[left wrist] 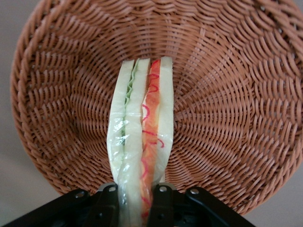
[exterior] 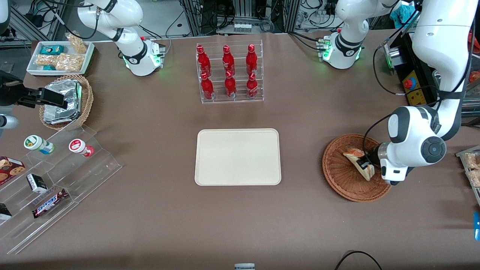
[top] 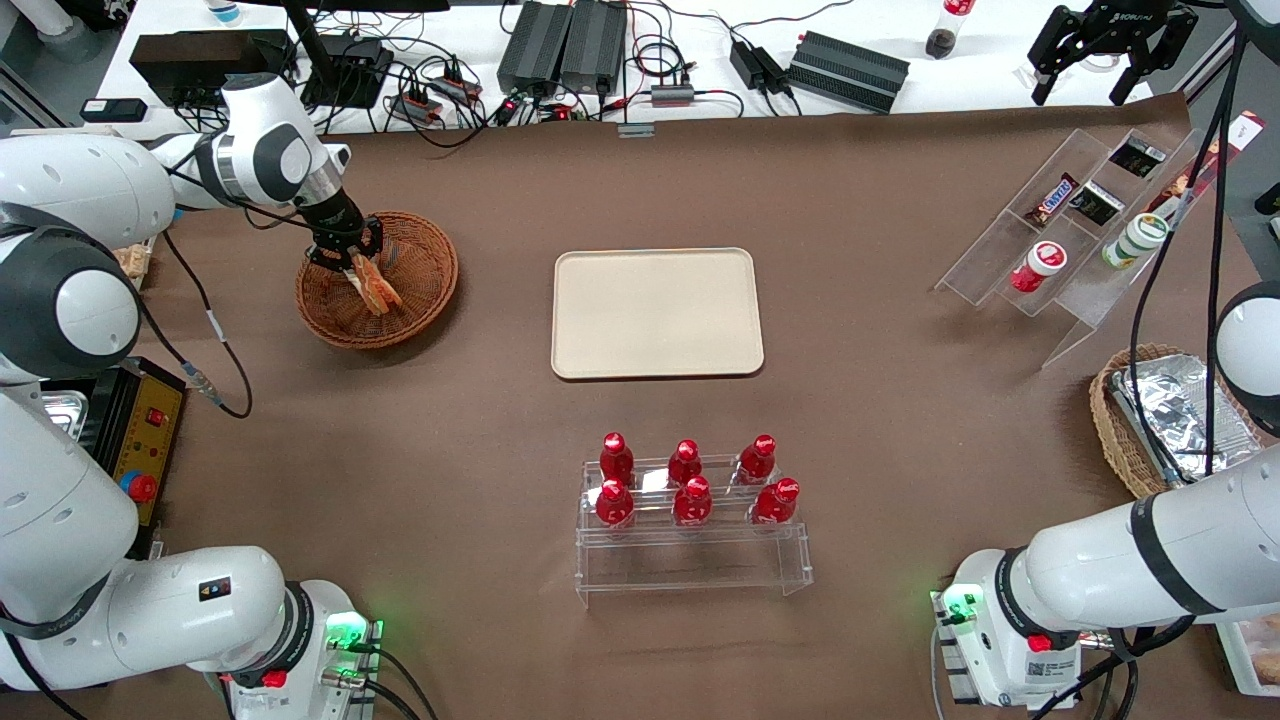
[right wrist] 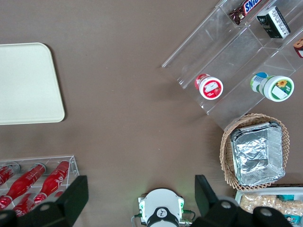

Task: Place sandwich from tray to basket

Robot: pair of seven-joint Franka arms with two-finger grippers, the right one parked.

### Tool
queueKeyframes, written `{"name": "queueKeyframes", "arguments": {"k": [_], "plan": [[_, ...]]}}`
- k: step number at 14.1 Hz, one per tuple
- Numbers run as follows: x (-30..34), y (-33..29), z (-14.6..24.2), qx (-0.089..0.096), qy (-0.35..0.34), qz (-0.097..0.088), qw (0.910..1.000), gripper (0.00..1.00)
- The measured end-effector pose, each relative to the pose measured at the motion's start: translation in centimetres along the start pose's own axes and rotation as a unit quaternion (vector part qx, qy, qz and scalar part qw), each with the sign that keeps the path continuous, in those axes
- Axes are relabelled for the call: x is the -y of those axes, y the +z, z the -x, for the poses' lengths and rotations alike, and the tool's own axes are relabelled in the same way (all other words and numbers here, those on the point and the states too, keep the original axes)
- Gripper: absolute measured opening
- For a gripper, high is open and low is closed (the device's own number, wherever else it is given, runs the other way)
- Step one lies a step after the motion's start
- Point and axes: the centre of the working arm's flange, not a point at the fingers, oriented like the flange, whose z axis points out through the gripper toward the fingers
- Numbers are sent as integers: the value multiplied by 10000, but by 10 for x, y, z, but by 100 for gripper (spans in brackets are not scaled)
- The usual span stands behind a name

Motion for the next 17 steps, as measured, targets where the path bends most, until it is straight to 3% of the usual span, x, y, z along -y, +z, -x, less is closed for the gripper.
{"name": "queueKeyframes", "arguments": {"k": [1, 3, 7, 10, 14, 17], "plan": [[-1, 0, 1, 6, 64, -4, 10000, 15], [-4, 1, 4, 9, 124, -6, 9999, 30], [-7, -21, 8, -79, 191, 16, 9998, 70], [4, -91, 23, -125, 590, -120, 9981, 99], [39, -222, 71, 15, 1137, -459, 9925, 100], [73, -315, 102, 118, 1375, -540, 9890, 100]]}}
